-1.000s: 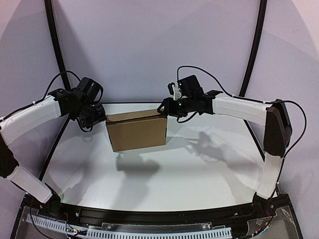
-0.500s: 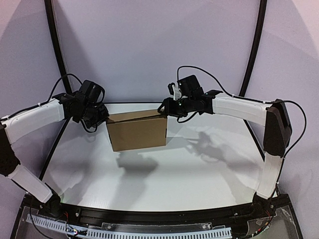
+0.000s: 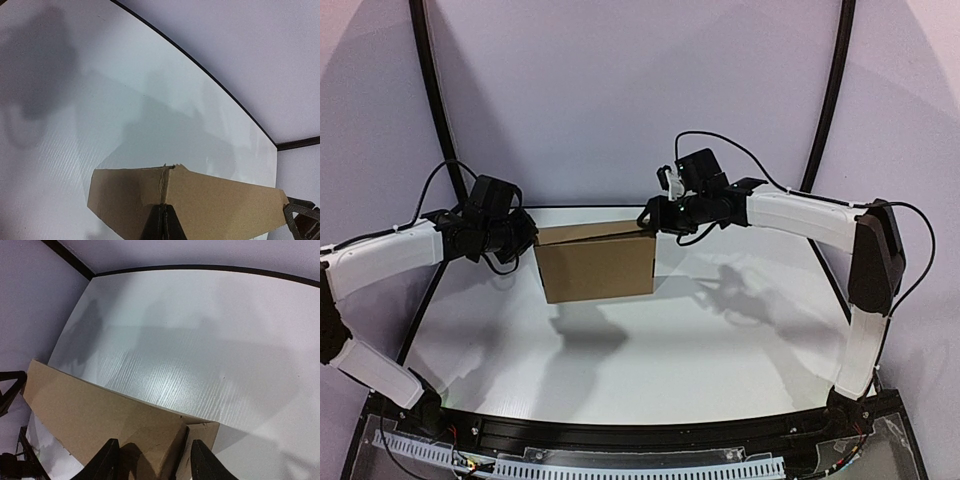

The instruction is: Fold the paper box

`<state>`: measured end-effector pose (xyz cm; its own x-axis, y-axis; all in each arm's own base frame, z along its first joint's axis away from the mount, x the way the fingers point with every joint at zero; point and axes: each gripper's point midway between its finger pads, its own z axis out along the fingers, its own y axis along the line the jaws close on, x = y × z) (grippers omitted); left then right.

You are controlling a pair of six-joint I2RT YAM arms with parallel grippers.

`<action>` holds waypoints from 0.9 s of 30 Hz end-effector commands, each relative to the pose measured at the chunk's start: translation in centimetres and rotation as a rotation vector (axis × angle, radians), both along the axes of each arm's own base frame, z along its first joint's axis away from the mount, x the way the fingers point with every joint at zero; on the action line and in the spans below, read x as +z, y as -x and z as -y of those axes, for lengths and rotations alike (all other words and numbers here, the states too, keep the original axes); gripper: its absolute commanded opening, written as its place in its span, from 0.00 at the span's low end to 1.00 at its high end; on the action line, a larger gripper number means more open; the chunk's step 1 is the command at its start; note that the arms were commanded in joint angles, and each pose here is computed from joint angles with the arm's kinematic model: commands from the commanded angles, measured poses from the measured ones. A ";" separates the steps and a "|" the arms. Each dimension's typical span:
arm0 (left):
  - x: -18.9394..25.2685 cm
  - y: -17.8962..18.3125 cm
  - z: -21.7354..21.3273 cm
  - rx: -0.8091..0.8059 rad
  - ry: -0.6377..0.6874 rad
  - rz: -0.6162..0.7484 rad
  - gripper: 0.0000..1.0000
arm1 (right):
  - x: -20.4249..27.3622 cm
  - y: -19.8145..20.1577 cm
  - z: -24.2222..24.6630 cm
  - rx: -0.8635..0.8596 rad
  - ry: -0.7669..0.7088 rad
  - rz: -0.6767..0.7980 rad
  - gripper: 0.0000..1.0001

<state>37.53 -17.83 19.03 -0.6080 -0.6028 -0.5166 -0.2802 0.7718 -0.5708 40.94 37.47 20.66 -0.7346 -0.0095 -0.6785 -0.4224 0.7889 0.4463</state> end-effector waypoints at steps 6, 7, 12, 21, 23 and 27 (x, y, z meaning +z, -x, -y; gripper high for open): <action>-9.8 5.4 -2.5 -0.030 -0.167 -0.348 0.01 | 1.4 0.6 2.0 0.003 0.147 -0.005 0.53; -9.8 5.4 -2.5 -0.031 -0.167 -0.346 0.01 | 1.5 0.6 2.0 0.004 0.147 -0.007 0.52; -9.8 5.2 -2.2 -0.039 -0.159 -0.345 0.01 | 0.5 1.1 1.6 0.031 0.140 -0.048 0.46; -10.1 5.3 -1.9 -0.047 -0.151 -0.352 0.01 | 0.2 0.8 0.5 0.039 0.103 -0.068 0.29; -10.1 5.2 -1.9 -0.047 -0.147 -0.352 0.01 | 0.3 0.9 0.3 0.043 0.093 -0.069 0.22; -10.2 5.2 -1.7 -0.052 -0.141 -0.354 0.01 | 0.0 1.2 0.1 0.047 0.087 -0.081 0.14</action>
